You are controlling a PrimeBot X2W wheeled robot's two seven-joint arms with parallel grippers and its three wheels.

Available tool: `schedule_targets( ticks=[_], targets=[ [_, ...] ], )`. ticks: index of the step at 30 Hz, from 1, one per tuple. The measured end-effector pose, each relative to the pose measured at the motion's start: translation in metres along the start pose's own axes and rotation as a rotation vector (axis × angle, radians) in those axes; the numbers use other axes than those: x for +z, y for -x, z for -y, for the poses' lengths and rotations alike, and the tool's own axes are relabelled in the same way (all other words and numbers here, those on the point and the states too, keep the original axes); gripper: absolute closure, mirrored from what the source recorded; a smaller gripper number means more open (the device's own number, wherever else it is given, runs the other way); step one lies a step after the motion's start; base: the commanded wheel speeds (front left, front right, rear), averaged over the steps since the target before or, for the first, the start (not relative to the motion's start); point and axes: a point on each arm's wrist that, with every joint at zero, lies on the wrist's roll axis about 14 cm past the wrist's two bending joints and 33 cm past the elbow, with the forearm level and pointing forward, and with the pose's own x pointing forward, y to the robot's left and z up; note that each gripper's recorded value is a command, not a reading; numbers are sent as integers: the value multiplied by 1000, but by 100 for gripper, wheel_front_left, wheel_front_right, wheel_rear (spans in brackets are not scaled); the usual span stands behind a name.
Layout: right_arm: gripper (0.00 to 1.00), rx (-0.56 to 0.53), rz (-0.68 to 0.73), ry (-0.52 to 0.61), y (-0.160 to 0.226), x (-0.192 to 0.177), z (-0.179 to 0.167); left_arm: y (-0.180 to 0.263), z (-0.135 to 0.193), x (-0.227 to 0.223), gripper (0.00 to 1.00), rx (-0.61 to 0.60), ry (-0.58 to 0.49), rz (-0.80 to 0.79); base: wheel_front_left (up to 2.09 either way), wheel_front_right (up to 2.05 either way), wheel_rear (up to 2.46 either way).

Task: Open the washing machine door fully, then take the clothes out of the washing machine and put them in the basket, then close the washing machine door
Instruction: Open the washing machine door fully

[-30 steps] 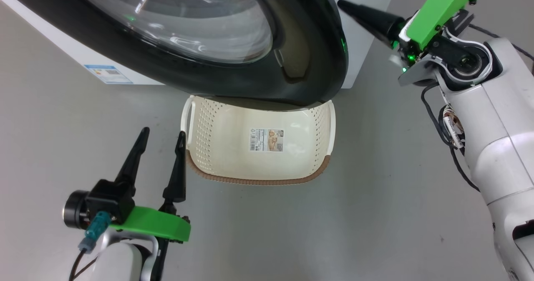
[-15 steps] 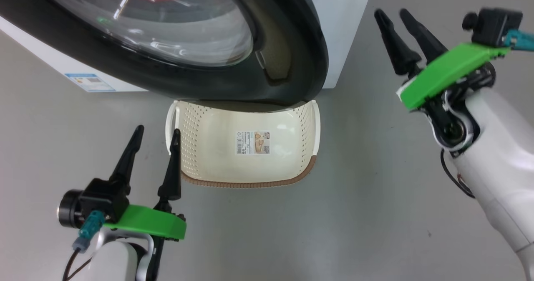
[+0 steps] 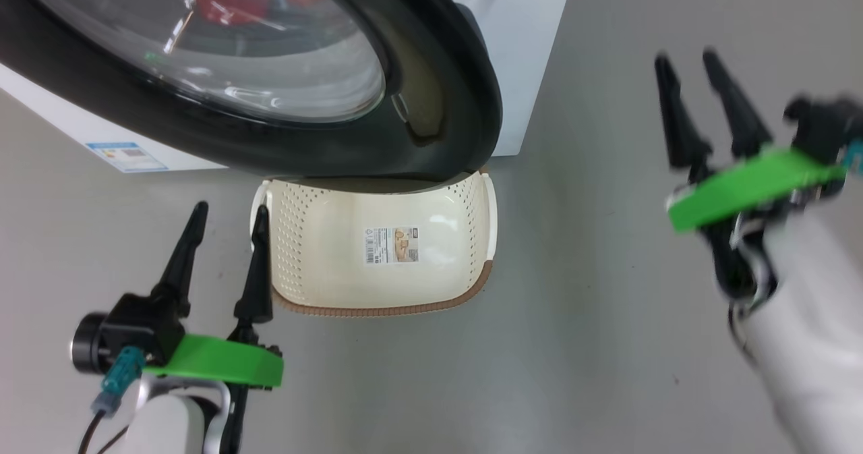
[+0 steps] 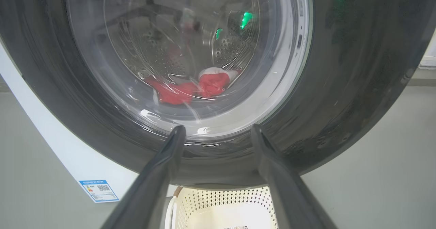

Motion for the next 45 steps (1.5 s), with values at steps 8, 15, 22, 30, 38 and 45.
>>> schedule_targets(
  ticks=[8,15,22,30,38,45],
  targets=[
    [0,-106,62,51,48,-2,15,5,-1,-1,0,8,5,-4,0,0,0],
    [0,-93,109,187,66,13,9,3,1,-1,0,-1,7,0,0,0,0],
    [0,-105,68,183,83,-3,10,3,1,3,0,1,7,12,0,0,0],
    [0,-112,62,188,86,-5,12,1,3,4,0,-3,7,17,0,0,0],
    [0,-124,76,158,86,-2,14,1,2,1,0,-1,8,11,0,0,0],
    [87,-142,91,61,86,-2,16,1,2,2,0,0,8,13,0,0,0]
  ],
)
